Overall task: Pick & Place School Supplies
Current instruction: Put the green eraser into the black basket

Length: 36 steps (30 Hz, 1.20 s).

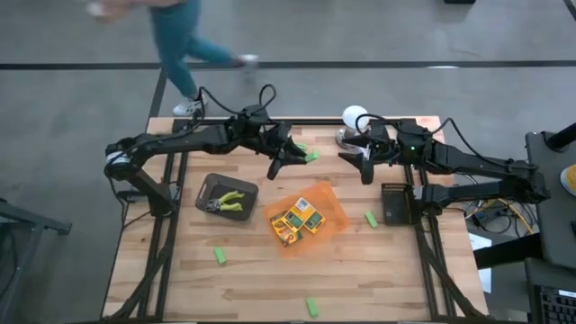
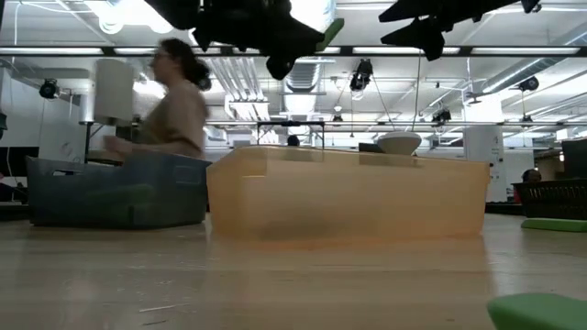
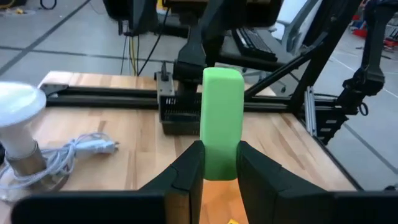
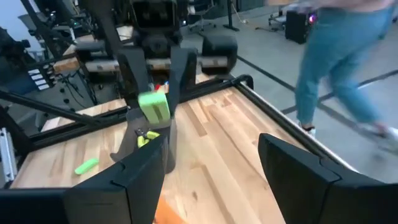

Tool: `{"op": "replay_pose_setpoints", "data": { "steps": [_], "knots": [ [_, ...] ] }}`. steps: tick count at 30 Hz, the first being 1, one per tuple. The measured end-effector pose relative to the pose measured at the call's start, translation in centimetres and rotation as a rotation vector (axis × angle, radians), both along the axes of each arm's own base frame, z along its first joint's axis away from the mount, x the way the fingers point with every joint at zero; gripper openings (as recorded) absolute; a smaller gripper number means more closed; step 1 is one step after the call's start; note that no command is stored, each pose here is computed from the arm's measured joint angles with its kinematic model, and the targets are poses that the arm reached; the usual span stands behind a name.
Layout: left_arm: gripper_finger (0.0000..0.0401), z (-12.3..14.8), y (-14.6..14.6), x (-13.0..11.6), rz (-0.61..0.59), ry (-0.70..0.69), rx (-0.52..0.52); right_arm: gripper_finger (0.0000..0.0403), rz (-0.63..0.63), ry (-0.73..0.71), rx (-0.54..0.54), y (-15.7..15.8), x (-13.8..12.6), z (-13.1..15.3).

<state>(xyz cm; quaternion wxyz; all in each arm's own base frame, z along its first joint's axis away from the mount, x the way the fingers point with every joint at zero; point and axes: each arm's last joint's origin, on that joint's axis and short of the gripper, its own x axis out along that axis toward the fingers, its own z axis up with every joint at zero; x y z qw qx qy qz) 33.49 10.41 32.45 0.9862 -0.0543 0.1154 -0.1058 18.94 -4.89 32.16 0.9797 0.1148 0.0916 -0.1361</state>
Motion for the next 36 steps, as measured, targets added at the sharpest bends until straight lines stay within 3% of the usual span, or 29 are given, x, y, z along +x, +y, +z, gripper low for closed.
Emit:
{"op": "replay_pose_setpoints", "data": {
  "steps": [11, 19, 23, 28, 36],
  "knots": [
    [0.0085, -1.6, -0.1, -0.1, 0.003, -0.08, 0.027, 0.0239, 0.005, 0.068, -0.007, -0.6, 2.3, -1.6],
    [0.0085, -1.7, 0.0, -0.1, 0.011, -0.077, 0.028, 0.0237, 0.018, -0.014, -0.027, -1.2, 4.8, -2.1],
    [0.0085, -1.7, 0.0, -0.1, 0.011, -0.077, 0.028, 0.024, 0.087, 0.001, -0.008, -1.2, 5.7, -2.9],
    [0.0085, -1.7, 0.0, -0.1, 0.011, -0.076, 0.027, 0.0236, 0.118, 0.024, 0.006, -1.3, 6.5, -3.7],
    [0.0085, -1.7, 0.0, -0.1, 0.01, -0.08, 0.028, 0.0237, 0.118, -0.057, -0.021, -1.5, 6.9, -3.1]
  ]
}}
